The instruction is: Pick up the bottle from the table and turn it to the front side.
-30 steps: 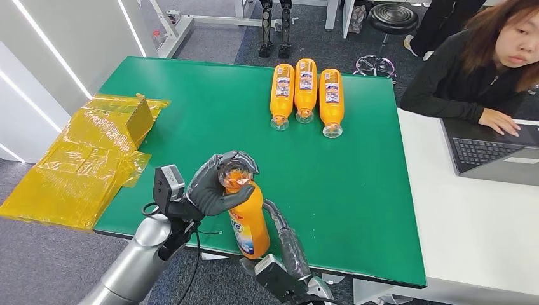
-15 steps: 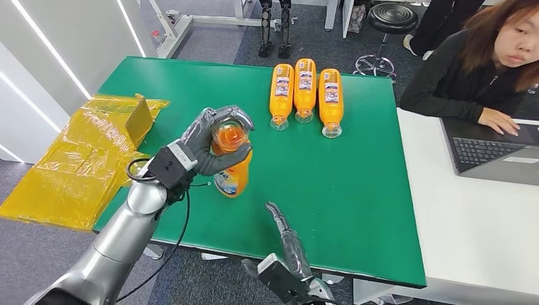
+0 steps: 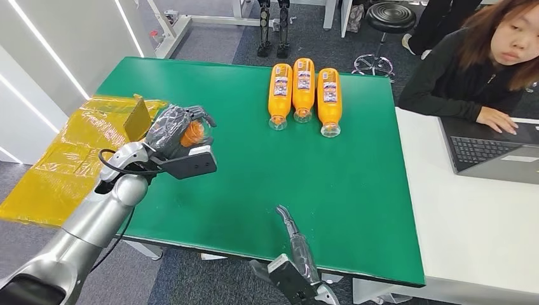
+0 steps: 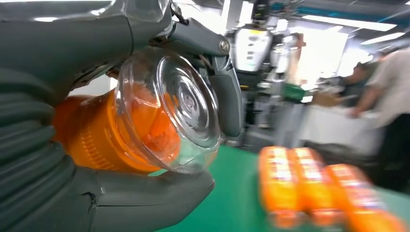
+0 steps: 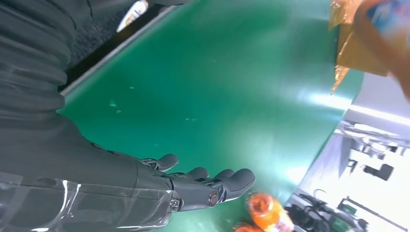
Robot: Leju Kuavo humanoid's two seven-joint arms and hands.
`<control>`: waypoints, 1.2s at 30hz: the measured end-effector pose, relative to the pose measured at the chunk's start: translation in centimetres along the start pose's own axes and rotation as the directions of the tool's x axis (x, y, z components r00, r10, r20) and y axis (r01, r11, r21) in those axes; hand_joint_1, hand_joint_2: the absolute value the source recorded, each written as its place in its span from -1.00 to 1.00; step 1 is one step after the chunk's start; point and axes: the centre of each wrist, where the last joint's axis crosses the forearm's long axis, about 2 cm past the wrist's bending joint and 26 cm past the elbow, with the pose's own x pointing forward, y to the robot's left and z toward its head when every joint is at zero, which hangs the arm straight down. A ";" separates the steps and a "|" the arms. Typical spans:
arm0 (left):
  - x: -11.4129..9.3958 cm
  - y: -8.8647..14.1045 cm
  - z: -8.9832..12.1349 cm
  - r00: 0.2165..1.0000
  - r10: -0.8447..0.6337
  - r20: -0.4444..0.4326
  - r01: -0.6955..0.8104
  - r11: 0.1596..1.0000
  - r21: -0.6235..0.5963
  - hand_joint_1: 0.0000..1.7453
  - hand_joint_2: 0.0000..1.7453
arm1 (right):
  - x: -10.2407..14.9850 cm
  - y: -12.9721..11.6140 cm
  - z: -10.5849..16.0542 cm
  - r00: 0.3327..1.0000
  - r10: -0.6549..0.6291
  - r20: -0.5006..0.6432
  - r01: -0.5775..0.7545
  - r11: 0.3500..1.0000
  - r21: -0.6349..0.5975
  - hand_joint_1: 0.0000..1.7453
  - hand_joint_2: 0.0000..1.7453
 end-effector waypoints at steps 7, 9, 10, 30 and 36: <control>-4.6 -1.6 3.0 0.975 -0.146 -0.166 0.124 0.983 -0.133 1.00 1.00 | 0.0 -0.6 1.5 0.999 -0.026 -0.037 0.024 0.999 -0.040 -1.00 1.00; -5.7 -2.2 3.6 0.962 -0.181 -0.203 0.149 0.975 -0.165 1.00 1.00 | 0.0 -0.8 2.0 0.998 -0.036 -0.046 0.033 0.998 -0.058 -1.00 1.00; -6.2 -2.5 3.9 0.955 -0.199 -0.218 0.162 0.970 -0.179 1.00 1.00 | 0.0 -0.8 2.3 0.998 -0.040 -0.051 0.037 0.997 -0.066 -1.00 1.00; -8.9 -9.1 9.1 0.828 -0.502 -0.249 0.312 0.782 -0.540 -1.00 1.00 | 0.1 -1.1 4.7 0.995 -0.070 -0.071 0.063 0.994 -0.086 -1.00 1.00; -8.9 -9.1 9.0 0.822 -0.518 -0.238 0.332 0.775 -0.537 -1.00 1.00 | 0.2 -1.1 4.7 0.995 -0.065 -0.071 0.058 0.994 -0.089 -1.00 1.00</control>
